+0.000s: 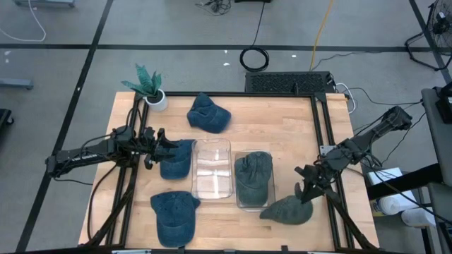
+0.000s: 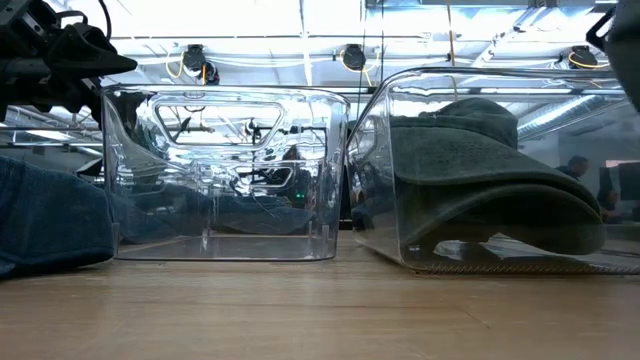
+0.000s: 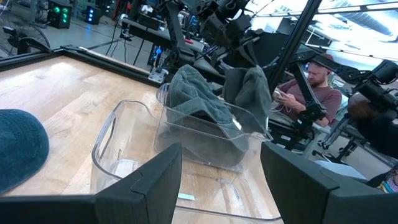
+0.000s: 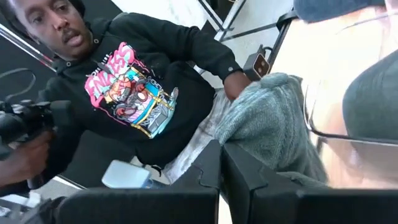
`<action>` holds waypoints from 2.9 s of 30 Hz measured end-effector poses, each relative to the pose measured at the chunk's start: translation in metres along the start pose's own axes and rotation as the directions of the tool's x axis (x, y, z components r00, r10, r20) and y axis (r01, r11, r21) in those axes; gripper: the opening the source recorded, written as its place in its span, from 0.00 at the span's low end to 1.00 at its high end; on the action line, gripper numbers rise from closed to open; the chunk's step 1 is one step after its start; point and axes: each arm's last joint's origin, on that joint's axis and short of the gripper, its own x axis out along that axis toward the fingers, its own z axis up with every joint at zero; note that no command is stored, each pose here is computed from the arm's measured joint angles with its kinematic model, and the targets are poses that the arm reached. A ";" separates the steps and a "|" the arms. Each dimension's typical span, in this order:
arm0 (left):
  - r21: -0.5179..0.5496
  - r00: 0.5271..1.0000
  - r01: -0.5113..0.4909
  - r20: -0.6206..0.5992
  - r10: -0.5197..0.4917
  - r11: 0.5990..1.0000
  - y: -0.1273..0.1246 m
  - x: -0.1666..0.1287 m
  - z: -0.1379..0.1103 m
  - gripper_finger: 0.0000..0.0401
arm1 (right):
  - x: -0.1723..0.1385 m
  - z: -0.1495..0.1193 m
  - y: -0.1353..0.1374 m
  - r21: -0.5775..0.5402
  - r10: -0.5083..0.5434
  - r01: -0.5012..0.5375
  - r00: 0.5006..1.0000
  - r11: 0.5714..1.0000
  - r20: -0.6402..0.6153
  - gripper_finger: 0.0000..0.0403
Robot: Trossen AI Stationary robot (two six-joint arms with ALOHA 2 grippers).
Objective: Pick & Place hat
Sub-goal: Put the gray cap into the right transparent bin
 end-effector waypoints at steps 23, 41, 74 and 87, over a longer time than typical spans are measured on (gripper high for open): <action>0.000 1.000 0.000 0.000 0.000 1.000 0.000 0.000 0.000 0.57 | -0.002 0.017 0.008 -0.329 0.011 0.066 0.973 0.942 0.229 0.00; 0.000 1.000 0.000 0.000 0.000 1.000 0.000 0.000 0.000 0.57 | -0.006 0.044 0.015 -0.477 -0.107 0.498 0.765 0.724 0.636 0.00; 0.000 1.000 0.000 0.000 0.000 1.000 0.000 0.000 0.000 0.57 | 0.025 0.058 0.027 -0.154 -0.340 0.971 0.209 0.180 0.917 0.00; 0.000 1.000 0.000 0.000 0.000 1.000 0.000 0.000 0.000 0.57 | -0.013 0.066 0.018 -0.145 -0.442 0.988 0.155 0.057 0.884 0.00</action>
